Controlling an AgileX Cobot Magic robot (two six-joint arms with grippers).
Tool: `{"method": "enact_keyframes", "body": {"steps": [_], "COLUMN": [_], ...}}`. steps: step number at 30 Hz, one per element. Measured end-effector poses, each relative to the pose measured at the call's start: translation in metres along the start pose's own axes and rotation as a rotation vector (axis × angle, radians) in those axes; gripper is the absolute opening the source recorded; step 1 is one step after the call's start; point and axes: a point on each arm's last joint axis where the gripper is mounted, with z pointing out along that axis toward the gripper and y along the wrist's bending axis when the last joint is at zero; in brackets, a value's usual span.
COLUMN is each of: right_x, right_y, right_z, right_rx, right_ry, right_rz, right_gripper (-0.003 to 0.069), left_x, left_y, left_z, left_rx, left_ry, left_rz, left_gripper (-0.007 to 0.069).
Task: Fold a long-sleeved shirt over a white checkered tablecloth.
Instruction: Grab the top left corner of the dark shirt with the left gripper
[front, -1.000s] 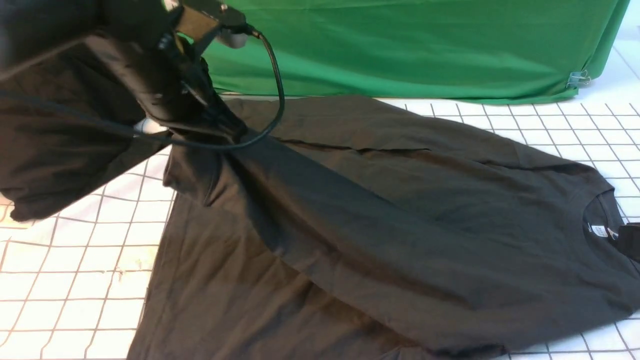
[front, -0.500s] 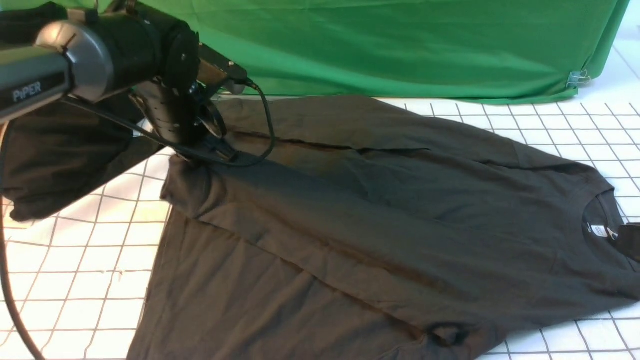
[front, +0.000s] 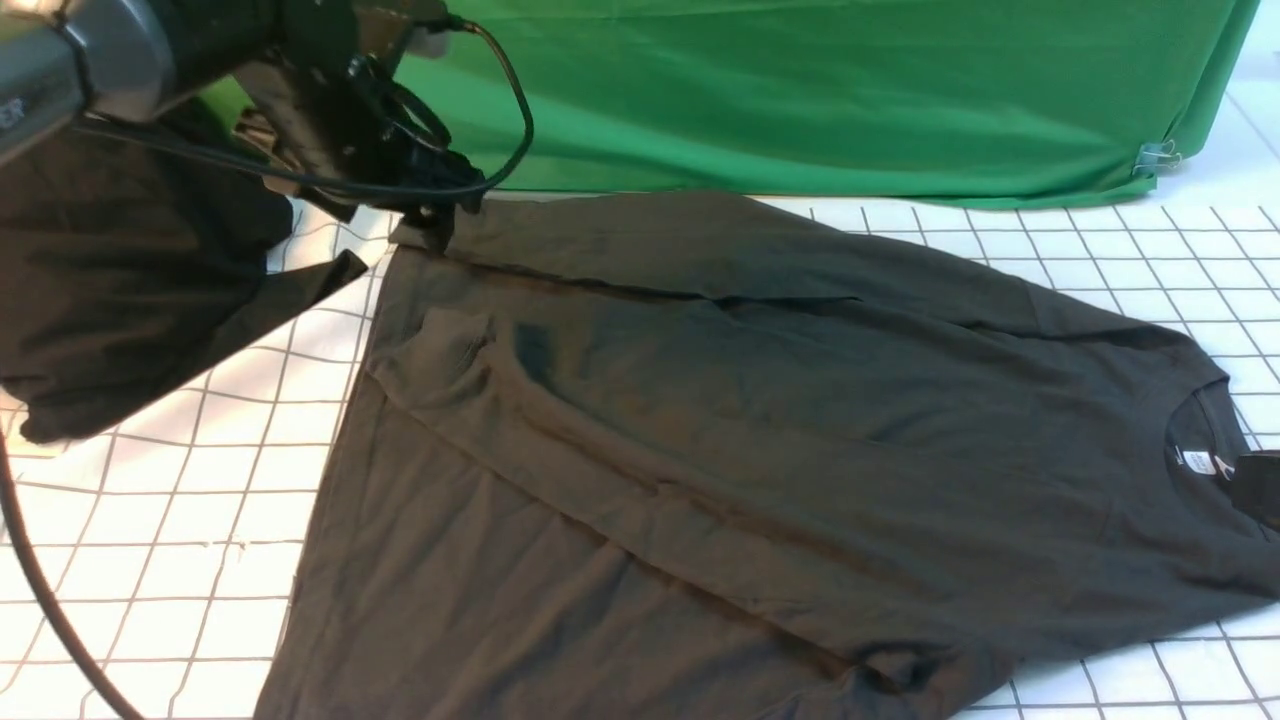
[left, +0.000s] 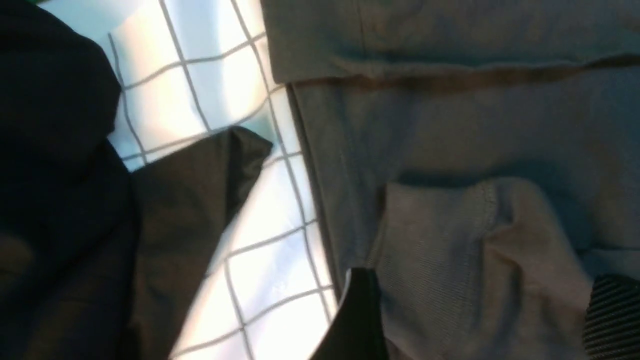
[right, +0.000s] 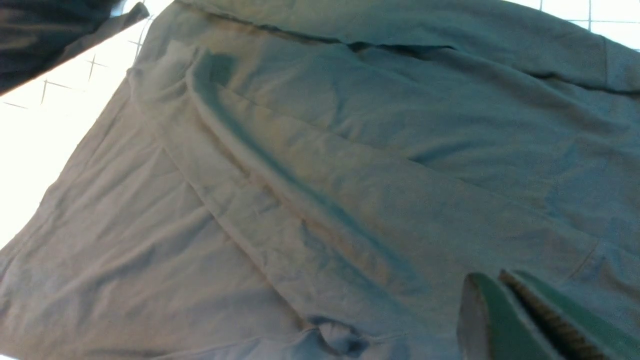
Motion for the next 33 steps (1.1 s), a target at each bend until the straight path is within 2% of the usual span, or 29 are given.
{"method": "enact_keyframes", "body": {"steps": [4, 11, 17, 24, 27, 28, 29, 31, 32, 33], "right_x": [0.0, 0.0, 0.001, 0.001, 0.001, 0.001, 0.001, 0.001, 0.002, 0.002], "right_y": [0.0, 0.0, 0.0, 0.0, 0.0, 0.0, 0.0, 0.0, 0.0, 0.0], "right_z": [0.0, 0.0, 0.0, 0.0, 0.0, 0.0, 0.0, 0.0, 0.0, 0.0], "right_rx": [0.0, 0.0, -0.002, -0.002, -0.002, -0.002, -0.002, -0.002, -0.003, -0.003], "right_ry": [0.0, 0.001, 0.012, 0.015, 0.015, 0.015, 0.015, 0.015, 0.017, 0.017], "right_rz": [0.0, 0.001, 0.001, 0.001, -0.001, -0.001, -0.001, -0.001, -0.001, -0.001], "right_gripper": [0.001, 0.001, 0.001, 0.001, 0.0013, 0.0015, 0.0015, 0.0018, 0.0018, 0.0018], "left_x": [-0.007, -0.023, -0.026, -0.028, -0.029, -0.029, -0.029, -0.028, -0.028, -0.028], "left_y": [0.008, 0.037, 0.058, 0.055, 0.055, 0.055, 0.055, 0.054, 0.054, 0.054], "left_z": [0.01, 0.079, 0.143, 0.163, 0.163, 0.163, 0.163, 0.163, 0.163, 0.163], "left_rx": [-0.035, 0.065, 0.072, 0.112, 0.12, 0.121, 0.121, 0.12, 0.121, 0.122], "left_ry": [-0.02, -0.042, -0.054, -0.108, -0.116, -0.116, -0.116, -0.107, -0.103, -0.1], "left_rz": [-0.109, -0.349, -0.443, -0.487, -0.497, -0.498, -0.498, -0.469, -0.453, -0.445], "left_gripper": [0.0521, 0.0449, 0.0441, 0.0426, 0.0385, 0.0338, 0.0323, 0.0189, 0.0147, 0.0137]}}
